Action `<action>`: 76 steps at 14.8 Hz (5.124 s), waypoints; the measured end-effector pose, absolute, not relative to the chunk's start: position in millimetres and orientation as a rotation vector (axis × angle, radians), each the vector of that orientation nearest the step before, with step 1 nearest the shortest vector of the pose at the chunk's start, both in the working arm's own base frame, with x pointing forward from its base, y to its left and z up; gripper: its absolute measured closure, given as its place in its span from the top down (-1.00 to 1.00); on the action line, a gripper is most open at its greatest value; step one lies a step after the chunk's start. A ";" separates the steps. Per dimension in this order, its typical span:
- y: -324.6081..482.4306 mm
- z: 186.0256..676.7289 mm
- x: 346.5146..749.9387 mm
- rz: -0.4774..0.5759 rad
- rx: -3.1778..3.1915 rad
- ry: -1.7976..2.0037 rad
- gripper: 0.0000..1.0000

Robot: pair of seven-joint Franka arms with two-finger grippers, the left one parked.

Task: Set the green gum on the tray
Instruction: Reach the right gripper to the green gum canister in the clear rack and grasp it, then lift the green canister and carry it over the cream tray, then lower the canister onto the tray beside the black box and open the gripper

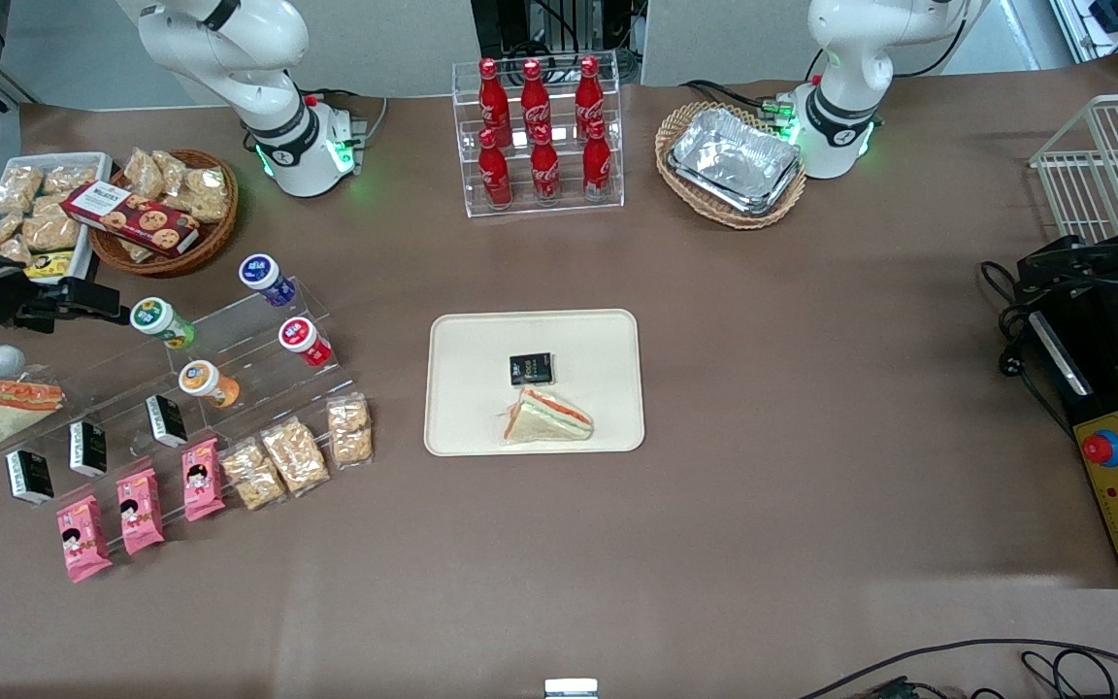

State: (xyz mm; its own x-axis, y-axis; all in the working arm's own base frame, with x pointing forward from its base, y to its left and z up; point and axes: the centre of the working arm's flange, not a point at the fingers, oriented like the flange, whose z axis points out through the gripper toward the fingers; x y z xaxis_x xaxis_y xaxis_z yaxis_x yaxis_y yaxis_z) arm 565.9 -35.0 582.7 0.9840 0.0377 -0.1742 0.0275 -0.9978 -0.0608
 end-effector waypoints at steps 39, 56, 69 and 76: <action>-108.2 379.8 423.7 0.032 -3.065 -0.157 0.78; -5.1 527.7 468.9 0.163 -3.011 -0.078 0.16; 296.8 323.2 465.7 0.101 -3.001 0.049 0.16; 314.1 232.9 448.3 0.071 -2.982 0.037 0.16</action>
State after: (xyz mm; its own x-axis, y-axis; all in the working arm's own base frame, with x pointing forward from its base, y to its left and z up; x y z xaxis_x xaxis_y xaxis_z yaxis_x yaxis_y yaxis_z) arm 448.3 314.1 232.9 0.9986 -0.0209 -0.0489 -0.0284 -0.9871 -0.1573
